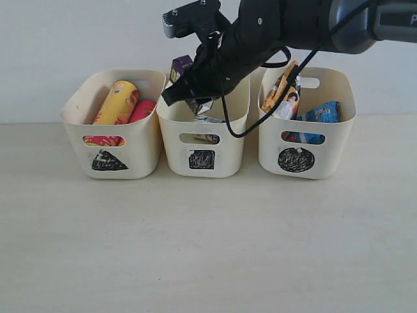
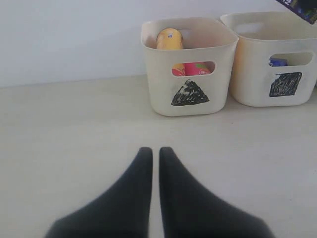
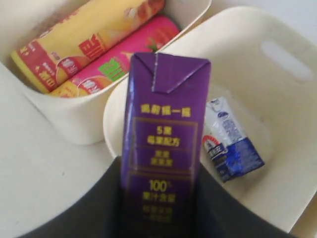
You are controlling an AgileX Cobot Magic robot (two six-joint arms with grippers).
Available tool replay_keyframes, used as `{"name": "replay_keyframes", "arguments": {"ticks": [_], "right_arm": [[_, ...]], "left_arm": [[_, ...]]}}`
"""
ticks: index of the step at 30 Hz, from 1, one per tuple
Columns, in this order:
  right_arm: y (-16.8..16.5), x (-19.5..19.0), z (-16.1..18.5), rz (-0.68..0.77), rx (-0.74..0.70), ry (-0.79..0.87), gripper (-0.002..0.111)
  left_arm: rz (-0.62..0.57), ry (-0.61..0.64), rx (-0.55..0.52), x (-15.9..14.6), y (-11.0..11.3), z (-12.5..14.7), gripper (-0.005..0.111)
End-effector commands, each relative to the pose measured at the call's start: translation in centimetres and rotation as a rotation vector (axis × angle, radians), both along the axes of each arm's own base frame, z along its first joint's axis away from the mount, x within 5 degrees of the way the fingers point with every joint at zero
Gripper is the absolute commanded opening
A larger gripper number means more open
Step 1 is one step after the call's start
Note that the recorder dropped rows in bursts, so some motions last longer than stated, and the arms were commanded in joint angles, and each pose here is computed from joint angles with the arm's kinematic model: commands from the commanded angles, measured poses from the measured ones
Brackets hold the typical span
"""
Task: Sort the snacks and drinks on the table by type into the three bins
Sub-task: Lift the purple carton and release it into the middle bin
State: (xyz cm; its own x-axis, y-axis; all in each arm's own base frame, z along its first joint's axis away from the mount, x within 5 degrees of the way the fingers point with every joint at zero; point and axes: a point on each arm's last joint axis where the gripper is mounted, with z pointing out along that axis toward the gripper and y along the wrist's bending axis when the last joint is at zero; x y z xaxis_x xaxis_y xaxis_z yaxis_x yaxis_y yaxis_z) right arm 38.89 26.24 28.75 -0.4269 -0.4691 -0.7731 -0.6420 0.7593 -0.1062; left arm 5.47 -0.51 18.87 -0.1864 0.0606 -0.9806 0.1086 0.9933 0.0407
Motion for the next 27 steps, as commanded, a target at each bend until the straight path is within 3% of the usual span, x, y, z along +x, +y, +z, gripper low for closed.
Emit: {"name": "replay_keyframes", "arguments": {"ticks": [1, 10, 13, 19, 21, 27], "right_arm": [[-1.5, 1.9, 1.5, -0.095, 0.112, -0.115, 0.0], [-2.9, 6.0, -1.8, -0.194, 0.135, -0.073, 0.003], [-2.6, 6.8, -2.8, -0.196, 0.13, -0.065, 0.018], [-2.6, 7.7, -4.0, -0.202, 0.133, -0.074, 0.07], [-2.6, 7.8, -4.1, -0.203, 0.132, -0.072, 0.076], [-2.6, 7.7, -4.3, -0.203, 0.122, -0.057, 0.075]], "left_arm": [[0.003, -0.002, -0.016, 0.0, 0.0, -0.1, 0.004], [0.003, -0.002, -0.016, 0.0, 0.0, -0.1, 0.004], [0.003, -0.002, -0.016, 0.0, 0.0, -0.1, 0.004], [0.003, -0.002, -0.016, 0.0, 0.0, -0.1, 0.004], [0.003, -0.002, -0.016, 0.0, 0.0, -0.1, 0.004], [0.003, -0.002, -0.016, 0.0, 0.0, -0.1, 0.004]]}}
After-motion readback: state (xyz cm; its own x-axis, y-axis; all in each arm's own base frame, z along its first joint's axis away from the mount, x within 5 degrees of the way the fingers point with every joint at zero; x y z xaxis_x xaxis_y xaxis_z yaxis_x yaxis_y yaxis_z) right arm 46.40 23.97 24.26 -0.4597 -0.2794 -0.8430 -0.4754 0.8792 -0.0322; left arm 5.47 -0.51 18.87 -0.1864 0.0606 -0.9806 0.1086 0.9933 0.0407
